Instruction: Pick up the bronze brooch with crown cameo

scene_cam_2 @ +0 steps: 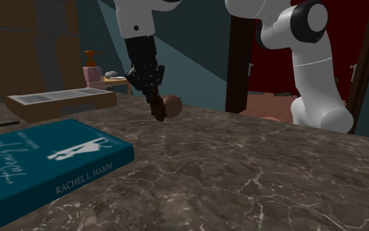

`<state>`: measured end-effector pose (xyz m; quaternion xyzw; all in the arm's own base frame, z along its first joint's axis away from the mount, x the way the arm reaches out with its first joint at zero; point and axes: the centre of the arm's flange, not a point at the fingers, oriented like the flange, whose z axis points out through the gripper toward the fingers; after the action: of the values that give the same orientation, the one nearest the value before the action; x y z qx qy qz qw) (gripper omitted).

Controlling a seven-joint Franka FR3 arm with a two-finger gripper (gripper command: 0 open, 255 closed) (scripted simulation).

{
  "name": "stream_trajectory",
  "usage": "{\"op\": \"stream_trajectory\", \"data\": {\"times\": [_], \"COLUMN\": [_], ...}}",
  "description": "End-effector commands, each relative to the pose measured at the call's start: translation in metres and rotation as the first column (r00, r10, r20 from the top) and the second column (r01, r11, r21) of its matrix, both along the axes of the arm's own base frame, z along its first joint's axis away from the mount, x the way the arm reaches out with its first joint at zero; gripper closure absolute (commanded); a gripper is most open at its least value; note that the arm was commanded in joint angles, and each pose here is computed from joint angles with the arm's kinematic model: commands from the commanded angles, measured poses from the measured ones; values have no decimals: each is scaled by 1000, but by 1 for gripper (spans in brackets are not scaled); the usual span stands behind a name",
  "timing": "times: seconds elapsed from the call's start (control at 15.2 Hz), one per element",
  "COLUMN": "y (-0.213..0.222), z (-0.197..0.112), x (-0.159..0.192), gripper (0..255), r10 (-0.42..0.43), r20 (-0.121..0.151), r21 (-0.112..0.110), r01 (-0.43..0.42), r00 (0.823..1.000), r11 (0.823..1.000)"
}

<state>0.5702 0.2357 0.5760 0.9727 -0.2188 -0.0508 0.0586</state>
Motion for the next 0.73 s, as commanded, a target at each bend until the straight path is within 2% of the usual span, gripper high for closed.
{"op": "stream_trajectory", "data": {"times": [0.0, 0.2, 0.66], "y": [0, 0, 0], "z": [0, -1, 36], "x": [0, 0, 0], "gripper": [255, 255, 255], "r10": [0, 0, 0], "r20": [-1, -1, -1], "r21": [0, 0, 0], "r01": [0, 0, 0], "r00": [1000, 1000, 1000], "r11": [1000, 1000, 1000]}}
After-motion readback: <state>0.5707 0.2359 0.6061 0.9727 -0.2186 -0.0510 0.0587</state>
